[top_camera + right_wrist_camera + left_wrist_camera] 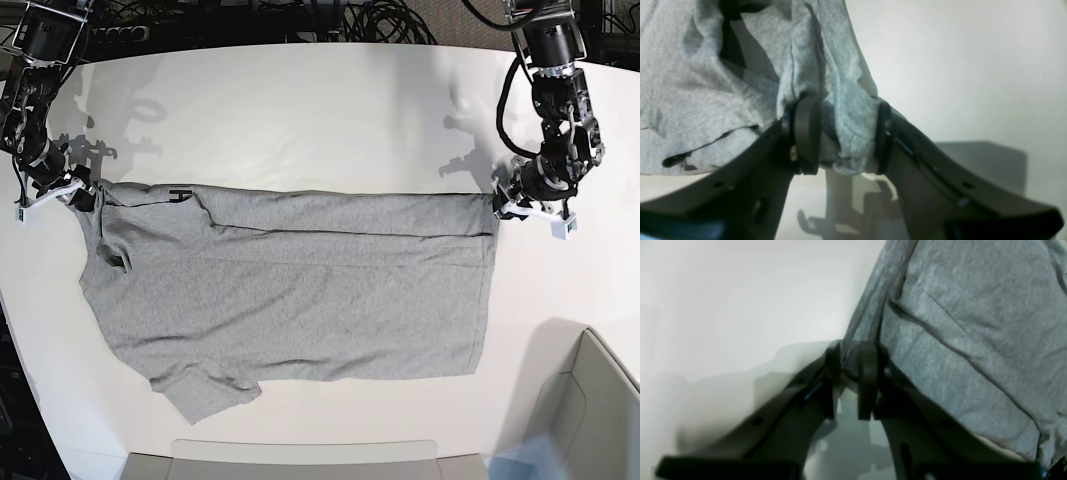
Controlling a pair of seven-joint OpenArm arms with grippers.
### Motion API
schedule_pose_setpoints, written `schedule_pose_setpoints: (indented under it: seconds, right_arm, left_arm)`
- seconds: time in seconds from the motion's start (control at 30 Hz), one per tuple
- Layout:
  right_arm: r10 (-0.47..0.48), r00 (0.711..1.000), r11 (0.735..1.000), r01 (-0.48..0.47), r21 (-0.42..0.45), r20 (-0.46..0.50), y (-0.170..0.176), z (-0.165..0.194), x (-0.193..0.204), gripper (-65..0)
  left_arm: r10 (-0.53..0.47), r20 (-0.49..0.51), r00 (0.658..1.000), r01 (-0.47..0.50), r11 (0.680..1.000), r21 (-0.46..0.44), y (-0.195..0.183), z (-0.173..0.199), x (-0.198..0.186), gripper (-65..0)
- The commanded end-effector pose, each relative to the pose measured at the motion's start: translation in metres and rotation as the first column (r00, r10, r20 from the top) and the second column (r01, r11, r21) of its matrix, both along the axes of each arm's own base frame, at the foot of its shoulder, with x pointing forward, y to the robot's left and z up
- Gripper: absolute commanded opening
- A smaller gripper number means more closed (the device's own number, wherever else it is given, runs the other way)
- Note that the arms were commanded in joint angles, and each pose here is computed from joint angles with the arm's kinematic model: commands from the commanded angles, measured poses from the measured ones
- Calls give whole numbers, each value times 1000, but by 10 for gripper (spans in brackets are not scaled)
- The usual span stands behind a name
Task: Fold the T-shirt properly
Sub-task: 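Lower the folded edge flat onto the shirt with both grippers, then drag the shirt toward the robot with both grippers, then release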
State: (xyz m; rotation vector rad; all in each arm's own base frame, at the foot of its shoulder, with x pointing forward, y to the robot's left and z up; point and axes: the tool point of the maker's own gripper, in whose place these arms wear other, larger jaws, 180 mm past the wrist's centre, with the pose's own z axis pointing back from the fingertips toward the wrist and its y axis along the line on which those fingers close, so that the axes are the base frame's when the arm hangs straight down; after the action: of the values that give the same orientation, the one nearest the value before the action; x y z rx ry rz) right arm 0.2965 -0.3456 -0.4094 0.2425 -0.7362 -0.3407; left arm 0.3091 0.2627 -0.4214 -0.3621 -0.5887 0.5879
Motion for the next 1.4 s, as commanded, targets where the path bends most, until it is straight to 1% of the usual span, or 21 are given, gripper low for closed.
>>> schedule_pose_setpoints:
  seconds: [0.0,0.13,0.3,0.4,0.47,0.6,0.67,0.73,0.77,0.9,0.97,1.03,1.1,1.13,1.27,1.37]
  right_arm:
    - [12,1000,1000,-12,-17,8,-5,7,3,-413]
    - [12,1000,1000,-12,-17,7,-5,7,2,-413]
    - [12,1000,1000,-12,-17,7,-5,7,2,-413]
    - [13,1000,1000,-13,-18,6,-5,6,2,-413]
    - [13,1000,1000,-13,-18,6,-5,6,2,-413]
    - [13,1000,1000,-12,-17,7,-4,7,2,-413]
    - [14,1000,1000,-14,-15,8,-3,6,3,-413]
    - [27,1000,1000,-27,-9,3,3,3,4,-413]
    - [47,999,999,-47,-11,-10,9,0,3,-413]
    - [113,991,991,-117,-70,-68,20,-12,0,-417]
    - [123,989,988,-129,-83,-83,21,-15,-1,-457]
    - [121,989,989,-127,-71,-81,26,-18,-2,-535]
    - [117,990,990,-123,-70,-81,26,-18,-2,-634]
    - [117,990,990,-123,-69,-84,26,-19,-3,-650]
    - [127,987,988,-134,-73,-101,26,-21,-9,-650]
    - [156,983,982,-165,-94,-91,32,-16,-13,-650]
  left_arm:
    - [4,61,998,-3,1000,-13,4,18,13,-538]
    - [18,94,995,-10,996,-87,-3,26,18,-538]
    - [14,91,996,-5,996,-93,-3,25,18,-538]
    - [12,108,994,-2,996,-93,-3,31,24,-538]
    - [1,89,996,8,995,-97,-7,25,23,-538]
    - [-61,16,998,62,993,-103,-28,0,14,-538]
    - [-78,3,997,78,991,-107,-35,-5,14,-538]
    - [-74,13,997,75,992,-98,-34,-4,19,-538]
    - [-81,-5,997,80,993,-86,-35,-10,16,-538]
    - [-100,-60,993,100,995,-1,-25,-25,7,-548]
    - [-109,-74,991,112,993,38,-21,-27,5,-586]
    - [-110,-91,990,117,991,69,-16,-30,2,-645]
    - [-106,-119,987,117,989,92,-10,-37,-9,-650]
    - [-107,-126,986,120,988,99,-9,-39,-12,-650]
    - [-104,-153,983,122,986,116,0,-44,-24,-650]
    - [-111,-163,980,132,984,123,0,-45,-33,-650]
